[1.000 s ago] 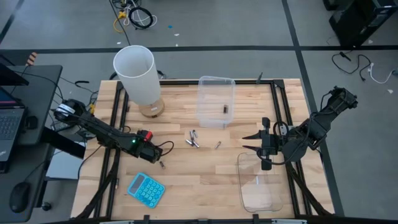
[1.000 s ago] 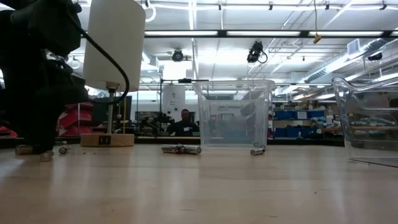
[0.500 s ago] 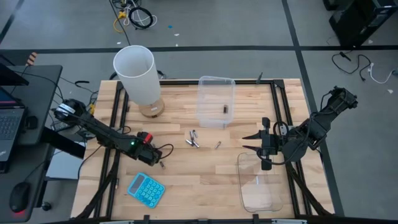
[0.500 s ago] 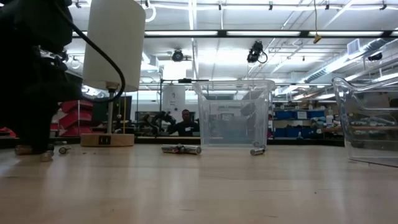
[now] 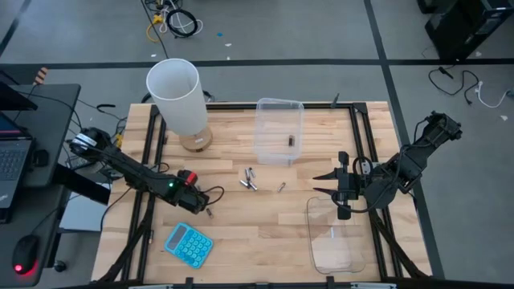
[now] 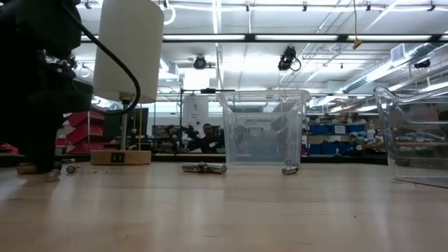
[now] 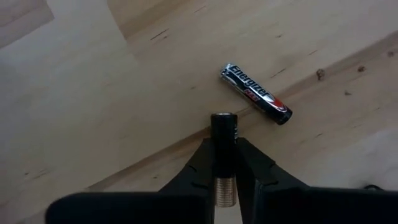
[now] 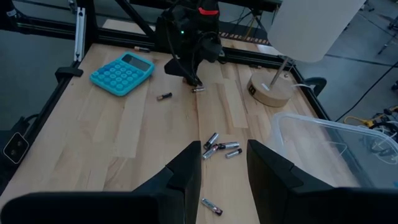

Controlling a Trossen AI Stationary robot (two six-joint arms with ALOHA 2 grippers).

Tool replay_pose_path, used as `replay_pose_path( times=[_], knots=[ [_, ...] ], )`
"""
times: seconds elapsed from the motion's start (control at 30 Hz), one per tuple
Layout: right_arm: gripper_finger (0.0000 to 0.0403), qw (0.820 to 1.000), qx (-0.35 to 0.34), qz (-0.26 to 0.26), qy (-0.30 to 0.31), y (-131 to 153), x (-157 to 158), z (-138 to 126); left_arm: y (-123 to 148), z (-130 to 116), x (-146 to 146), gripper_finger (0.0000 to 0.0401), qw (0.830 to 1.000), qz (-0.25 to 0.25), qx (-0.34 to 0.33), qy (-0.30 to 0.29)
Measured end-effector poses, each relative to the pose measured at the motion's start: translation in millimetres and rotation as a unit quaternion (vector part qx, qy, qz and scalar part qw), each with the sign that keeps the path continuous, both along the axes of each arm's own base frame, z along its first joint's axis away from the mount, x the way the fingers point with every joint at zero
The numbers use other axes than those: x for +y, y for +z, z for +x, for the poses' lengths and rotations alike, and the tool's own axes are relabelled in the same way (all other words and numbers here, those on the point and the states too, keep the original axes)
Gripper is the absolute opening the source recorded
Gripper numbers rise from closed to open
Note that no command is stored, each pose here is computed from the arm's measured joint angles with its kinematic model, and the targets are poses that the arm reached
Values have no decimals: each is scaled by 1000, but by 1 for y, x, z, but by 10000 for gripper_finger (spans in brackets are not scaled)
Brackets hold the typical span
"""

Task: Sort batteries
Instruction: Put the brown battery into the top transparent bin

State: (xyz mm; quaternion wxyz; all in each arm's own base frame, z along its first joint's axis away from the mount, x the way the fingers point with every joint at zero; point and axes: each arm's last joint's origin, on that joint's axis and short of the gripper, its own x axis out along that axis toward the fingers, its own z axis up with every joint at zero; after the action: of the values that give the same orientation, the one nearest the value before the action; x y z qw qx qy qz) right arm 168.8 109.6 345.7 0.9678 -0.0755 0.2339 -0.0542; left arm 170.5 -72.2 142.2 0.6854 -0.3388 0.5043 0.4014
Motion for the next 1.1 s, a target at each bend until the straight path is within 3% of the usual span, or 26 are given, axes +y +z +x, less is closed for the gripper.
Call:
replay_pose_path(
  times=[0.6,0.93,1.1],
  knots=[
    [115,1000,0,0,0,0,0,0,19,6,-2,1,999,26,17,-25],
    [115,1000,0,0,0,0,0,0,20,5,-2,30,999,21,28,-27],
    [115,1000,0,0,0,0,0,0,20,4,-2,64,999,22,30,-27]
  ],
)
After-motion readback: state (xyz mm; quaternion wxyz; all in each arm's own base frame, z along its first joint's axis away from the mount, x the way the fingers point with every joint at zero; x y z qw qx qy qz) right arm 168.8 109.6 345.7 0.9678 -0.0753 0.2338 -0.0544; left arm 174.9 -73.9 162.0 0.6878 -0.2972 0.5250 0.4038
